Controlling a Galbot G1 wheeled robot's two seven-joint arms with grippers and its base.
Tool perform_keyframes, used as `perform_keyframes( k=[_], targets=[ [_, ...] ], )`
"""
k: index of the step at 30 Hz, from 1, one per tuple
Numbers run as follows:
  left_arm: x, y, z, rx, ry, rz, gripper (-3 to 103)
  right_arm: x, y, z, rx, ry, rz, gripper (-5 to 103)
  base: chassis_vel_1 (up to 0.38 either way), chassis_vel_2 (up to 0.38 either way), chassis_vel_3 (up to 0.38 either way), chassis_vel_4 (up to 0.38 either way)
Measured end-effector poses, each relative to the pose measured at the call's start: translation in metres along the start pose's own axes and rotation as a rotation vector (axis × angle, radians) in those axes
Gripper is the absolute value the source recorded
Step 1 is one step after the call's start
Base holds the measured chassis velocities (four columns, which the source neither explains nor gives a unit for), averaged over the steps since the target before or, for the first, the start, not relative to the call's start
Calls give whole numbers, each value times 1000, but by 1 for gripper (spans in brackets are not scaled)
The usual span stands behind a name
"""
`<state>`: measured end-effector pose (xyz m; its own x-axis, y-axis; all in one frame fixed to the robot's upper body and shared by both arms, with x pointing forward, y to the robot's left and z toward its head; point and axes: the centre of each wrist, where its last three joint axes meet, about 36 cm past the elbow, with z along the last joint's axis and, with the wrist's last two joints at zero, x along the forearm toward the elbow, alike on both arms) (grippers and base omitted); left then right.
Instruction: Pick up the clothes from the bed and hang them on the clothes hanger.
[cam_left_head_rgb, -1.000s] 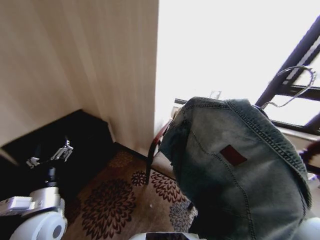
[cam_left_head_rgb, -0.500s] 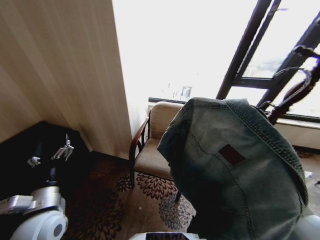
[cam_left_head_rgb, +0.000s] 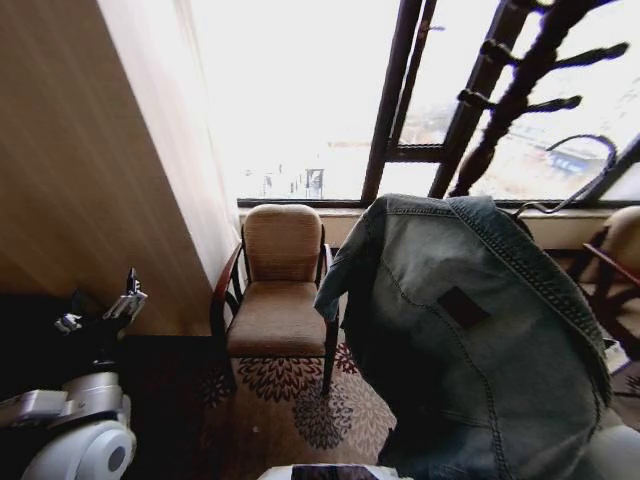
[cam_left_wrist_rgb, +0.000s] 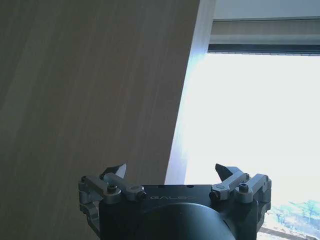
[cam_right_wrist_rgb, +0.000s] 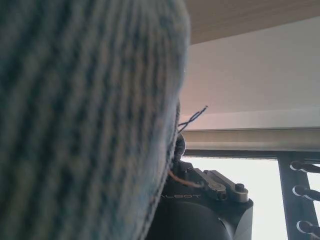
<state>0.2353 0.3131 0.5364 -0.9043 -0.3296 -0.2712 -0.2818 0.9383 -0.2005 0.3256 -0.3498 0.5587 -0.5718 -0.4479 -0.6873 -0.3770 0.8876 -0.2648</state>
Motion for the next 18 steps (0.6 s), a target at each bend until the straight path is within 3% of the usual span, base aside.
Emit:
perform_keyframes(
  k=[18],
  targets=[
    [-1, 1, 0, -7, 0, 4, 100, -3, 2, 1, 19, -54, -21, 21, -126, -123, -122, -126]
  ],
)
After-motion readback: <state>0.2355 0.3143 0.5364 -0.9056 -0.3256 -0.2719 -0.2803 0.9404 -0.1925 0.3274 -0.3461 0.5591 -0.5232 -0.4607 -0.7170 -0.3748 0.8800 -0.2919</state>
